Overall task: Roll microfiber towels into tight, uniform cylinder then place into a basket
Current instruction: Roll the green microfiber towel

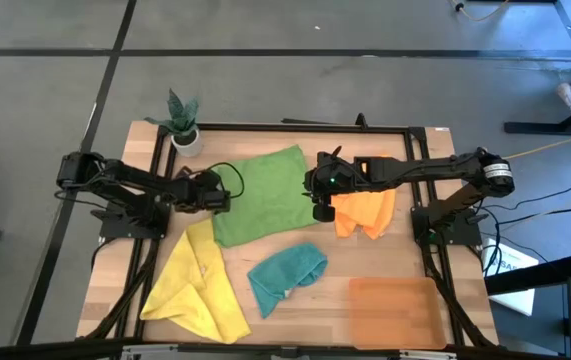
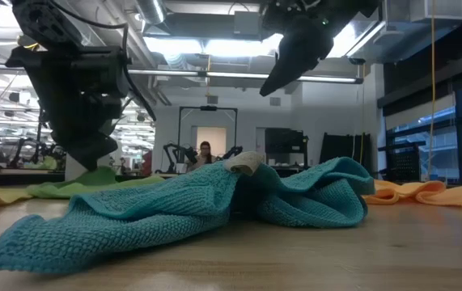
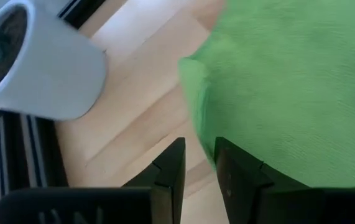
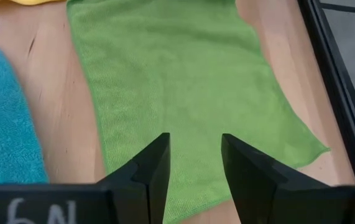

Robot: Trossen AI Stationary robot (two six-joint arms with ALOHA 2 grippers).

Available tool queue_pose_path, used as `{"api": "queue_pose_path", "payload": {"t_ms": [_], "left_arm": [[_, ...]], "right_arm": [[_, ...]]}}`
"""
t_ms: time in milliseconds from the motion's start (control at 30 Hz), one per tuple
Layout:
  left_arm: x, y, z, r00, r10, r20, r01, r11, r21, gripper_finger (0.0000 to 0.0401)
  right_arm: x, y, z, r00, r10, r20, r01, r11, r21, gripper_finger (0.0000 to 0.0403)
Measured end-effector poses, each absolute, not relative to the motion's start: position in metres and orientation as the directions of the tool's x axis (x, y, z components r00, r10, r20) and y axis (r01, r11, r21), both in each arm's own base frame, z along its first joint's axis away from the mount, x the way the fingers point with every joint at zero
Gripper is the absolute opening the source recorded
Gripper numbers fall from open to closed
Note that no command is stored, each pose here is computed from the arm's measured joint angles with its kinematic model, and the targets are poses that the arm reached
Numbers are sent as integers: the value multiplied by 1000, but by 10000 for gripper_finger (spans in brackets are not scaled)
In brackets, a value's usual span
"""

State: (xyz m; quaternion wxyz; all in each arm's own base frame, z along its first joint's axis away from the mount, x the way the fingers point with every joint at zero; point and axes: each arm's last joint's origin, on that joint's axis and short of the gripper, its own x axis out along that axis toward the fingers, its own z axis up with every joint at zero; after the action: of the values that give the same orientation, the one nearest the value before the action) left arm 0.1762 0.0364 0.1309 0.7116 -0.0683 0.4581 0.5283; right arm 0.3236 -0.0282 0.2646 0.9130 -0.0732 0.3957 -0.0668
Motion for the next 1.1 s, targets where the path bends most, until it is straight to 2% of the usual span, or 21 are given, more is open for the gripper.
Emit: {"api": "queue_pose_path", "payload": {"t_ms": [233,500,700,933,1100], "left_arm": [[169,43,131,-52,695,-718,-852,345,395,78],[168,43,134,-80,690,-719,-833,349,429,79],[179,40,163,-111,687,-718,-797,370,477,79],[202,27,203,-15,701,-713,-757,458,467,79],[210,10,211,71,684,-726,-718,540,439,79]], "right_arm": [[324,-28,265,684,-181,-707,64,980,-189,145],[324,-28,265,684,-181,-706,64,980,-189,145],[325,-28,266,693,-183,-697,43,976,-213,145],[316,-32,264,614,-290,-735,90,950,-299,145],[309,-30,259,574,-190,-797,54,979,-195,145]]}}
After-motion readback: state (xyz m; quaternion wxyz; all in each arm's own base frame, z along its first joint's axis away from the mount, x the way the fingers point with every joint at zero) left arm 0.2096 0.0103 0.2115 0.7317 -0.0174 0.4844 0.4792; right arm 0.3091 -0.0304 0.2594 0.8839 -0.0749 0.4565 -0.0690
